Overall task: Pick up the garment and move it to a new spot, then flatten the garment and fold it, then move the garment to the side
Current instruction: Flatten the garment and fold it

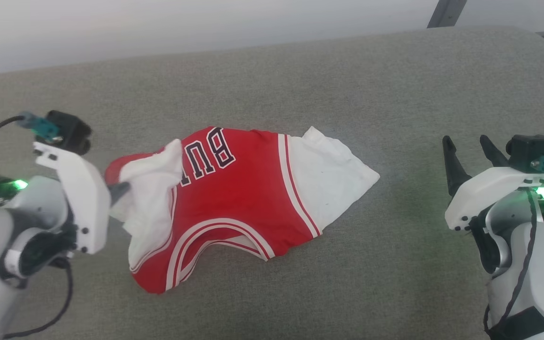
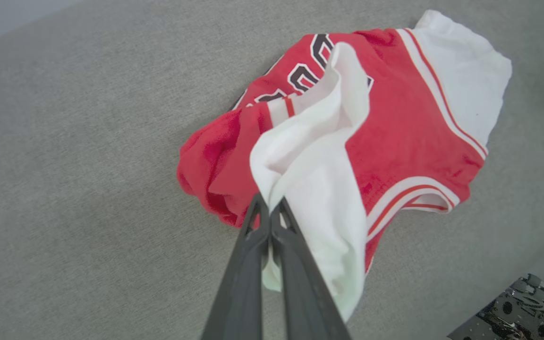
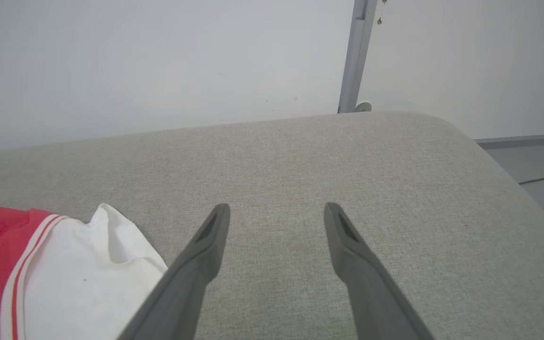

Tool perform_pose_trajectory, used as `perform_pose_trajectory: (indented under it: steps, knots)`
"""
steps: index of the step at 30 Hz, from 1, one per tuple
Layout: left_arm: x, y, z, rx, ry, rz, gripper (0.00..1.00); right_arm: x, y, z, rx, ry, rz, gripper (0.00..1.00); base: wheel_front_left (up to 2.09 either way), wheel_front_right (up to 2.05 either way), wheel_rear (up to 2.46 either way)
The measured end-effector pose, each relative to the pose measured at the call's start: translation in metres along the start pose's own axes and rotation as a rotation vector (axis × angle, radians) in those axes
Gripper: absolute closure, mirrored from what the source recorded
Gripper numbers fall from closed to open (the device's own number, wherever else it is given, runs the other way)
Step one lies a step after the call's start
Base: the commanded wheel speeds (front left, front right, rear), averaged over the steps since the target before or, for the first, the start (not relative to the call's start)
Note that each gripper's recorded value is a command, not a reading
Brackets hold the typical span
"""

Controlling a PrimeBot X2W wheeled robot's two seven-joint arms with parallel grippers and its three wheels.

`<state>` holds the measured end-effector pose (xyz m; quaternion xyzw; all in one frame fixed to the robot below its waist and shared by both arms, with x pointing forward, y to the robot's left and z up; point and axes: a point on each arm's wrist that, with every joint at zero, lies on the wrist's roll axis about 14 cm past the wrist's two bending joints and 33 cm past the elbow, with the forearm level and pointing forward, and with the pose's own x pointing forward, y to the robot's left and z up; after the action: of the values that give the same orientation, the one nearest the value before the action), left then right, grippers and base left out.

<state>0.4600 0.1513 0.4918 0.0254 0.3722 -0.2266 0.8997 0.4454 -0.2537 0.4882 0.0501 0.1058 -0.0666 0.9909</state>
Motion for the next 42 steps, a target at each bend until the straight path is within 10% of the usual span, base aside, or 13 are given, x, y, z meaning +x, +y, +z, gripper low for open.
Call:
perform_pose_trajectory:
  steps: [21,26,27,42]
  knots:
    - [-0.022,0.109,-0.103,-0.521,0.083,0.294,1.00,0.005,0.005,-0.011,-0.003,0.034,0.011,0.00,0.00,0.00,0.00]
    - [-0.014,0.114,-0.125,-0.592,0.106,0.300,0.57,0.006,0.010,-0.012,-0.008,0.041,0.025,0.00,0.00,0.00,0.00]
    - [-0.014,0.116,-0.126,-0.606,0.101,0.306,0.00,0.006,0.012,-0.012,-0.012,0.042,0.029,0.00,0.00,0.00,0.00]
    - [-0.053,0.143,-0.095,-0.566,-0.171,0.383,0.00,0.005,0.087,-0.014,-0.068,0.101,0.231,0.00,0.00,0.00,0.00]
